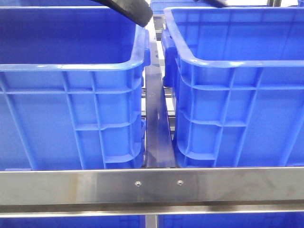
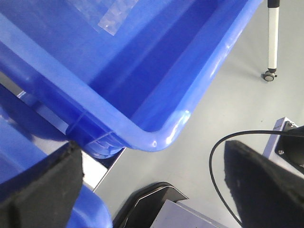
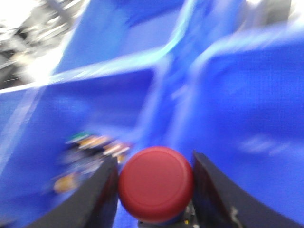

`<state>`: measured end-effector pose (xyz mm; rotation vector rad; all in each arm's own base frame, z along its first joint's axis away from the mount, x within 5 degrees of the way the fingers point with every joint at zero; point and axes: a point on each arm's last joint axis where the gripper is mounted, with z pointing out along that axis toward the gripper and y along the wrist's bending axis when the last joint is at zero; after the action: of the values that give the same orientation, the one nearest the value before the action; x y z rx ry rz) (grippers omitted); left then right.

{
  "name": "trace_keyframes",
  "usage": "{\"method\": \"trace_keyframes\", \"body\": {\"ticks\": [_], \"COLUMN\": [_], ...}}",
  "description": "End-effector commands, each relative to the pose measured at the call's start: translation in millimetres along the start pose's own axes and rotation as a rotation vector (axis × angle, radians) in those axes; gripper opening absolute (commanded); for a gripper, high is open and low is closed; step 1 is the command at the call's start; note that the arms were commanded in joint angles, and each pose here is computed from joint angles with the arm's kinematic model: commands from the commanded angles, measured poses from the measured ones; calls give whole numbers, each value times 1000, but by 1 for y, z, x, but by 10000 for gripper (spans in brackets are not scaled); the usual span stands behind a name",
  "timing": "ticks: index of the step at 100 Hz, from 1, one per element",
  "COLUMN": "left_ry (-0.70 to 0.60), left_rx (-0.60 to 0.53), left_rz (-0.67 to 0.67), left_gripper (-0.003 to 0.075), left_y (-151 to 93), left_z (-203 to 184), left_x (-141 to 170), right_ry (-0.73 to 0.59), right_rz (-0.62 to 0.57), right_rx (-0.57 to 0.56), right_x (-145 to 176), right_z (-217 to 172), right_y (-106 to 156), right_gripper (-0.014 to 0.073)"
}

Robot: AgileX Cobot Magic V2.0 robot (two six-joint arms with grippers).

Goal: Pick red and yellow buttons and place in box
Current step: 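Lower the red button into the empty crate and open the right gripper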

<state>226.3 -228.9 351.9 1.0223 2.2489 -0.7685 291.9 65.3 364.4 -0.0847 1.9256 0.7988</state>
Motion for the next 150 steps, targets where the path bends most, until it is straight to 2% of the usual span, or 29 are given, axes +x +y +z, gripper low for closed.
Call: {"method": "trace_keyframes", "body": {"ticks": [1, 13, 38, 50, 74, 150], "left_ry": [-102, -102, -102, -102, -104, -117], "left_rx": [24, 24, 24, 24, 23, 11], "left_rz": [3, 3, 3, 3, 3, 8], "left_gripper": [575, 565, 565, 565, 565, 565], "left_y": [-12, -12, -12, -12, -12, -11], "left_z": [-18, -18, -18, -18, -18, -19], "left_x": [-13, -13, -13, -13, -13, -15], "right_ry": [-135, -160, -126, -113, -99, -19], "right_rz": [-101, -98, -57, -48, -116, -97], "right_rx": [75, 188, 382, 445, 482, 471], "right_x": [-22, -22, -6, -1, -6, 13], "right_z": [-9, 2, 38, 51, 73, 118], "right_y": [-1, -21, -69, -86, -101, -121], "right_gripper": [235, 234, 234, 234, 234, 234]}}
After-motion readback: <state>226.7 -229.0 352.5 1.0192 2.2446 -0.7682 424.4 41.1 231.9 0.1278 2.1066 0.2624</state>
